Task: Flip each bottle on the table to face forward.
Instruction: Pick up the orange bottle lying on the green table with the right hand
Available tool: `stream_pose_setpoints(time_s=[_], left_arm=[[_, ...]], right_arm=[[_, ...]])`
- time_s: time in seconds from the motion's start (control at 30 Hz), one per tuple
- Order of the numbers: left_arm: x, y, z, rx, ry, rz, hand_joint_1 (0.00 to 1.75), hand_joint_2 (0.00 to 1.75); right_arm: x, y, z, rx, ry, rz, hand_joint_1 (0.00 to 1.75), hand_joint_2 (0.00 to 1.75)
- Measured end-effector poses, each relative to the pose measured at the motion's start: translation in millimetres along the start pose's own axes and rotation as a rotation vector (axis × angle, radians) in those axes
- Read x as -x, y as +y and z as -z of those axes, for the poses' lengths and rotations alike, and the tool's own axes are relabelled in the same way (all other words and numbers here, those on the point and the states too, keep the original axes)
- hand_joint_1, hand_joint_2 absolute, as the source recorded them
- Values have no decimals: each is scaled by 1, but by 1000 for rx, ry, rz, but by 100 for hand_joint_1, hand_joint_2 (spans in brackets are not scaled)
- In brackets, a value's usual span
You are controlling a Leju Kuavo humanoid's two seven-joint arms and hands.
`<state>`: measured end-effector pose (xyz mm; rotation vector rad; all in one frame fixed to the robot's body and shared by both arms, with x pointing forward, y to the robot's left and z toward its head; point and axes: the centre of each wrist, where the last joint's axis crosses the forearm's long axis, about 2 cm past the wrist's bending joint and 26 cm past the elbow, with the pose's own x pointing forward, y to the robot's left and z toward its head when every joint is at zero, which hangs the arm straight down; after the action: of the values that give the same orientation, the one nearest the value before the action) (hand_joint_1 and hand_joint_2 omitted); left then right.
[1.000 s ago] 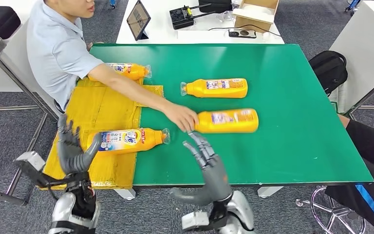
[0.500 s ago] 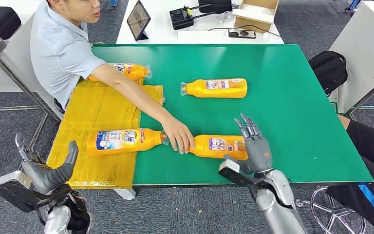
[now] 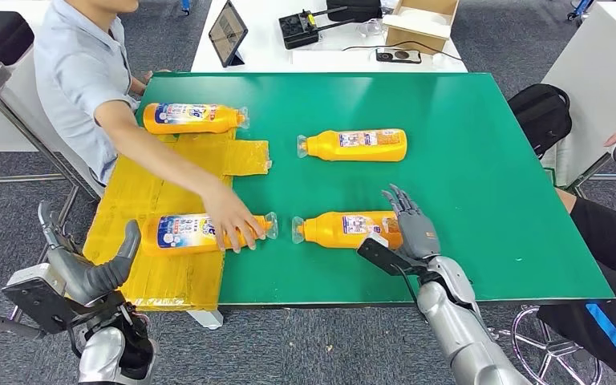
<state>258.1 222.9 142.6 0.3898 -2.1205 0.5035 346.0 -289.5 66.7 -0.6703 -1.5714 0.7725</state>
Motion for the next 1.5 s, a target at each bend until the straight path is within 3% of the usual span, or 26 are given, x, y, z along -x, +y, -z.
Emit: stream_pose_setpoints(time_s=[0.67, 0.7, 0.8, 0.83, 1.07, 1.5], left_arm=[[-14, 7, -4, 27, 0, 3, 0, 175], [-15, 8, -4, 33, 11, -5, 0, 175], [-17, 9, -5, 52, 33, -28, 0, 175], [-17, 9, -5, 57, 37, -35, 0, 175], [-19, 9, -5, 80, 58, -78, 0, 175], [-15, 1, 1, 122, 94, -154, 0, 175]], right_arm=[[-22, 12, 21, -224, 160, -314, 0, 175], [-23, 12, 22, -236, 172, -330, 19, 175], [-26, 10, 27, -270, 193, -358, 150, 175], [-27, 9, 27, -279, 194, -363, 175, 175], [-26, 5, 31, -305, 168, -339, 175, 175], [-12, 0, 24, -276, 16, -42, 175, 175]])
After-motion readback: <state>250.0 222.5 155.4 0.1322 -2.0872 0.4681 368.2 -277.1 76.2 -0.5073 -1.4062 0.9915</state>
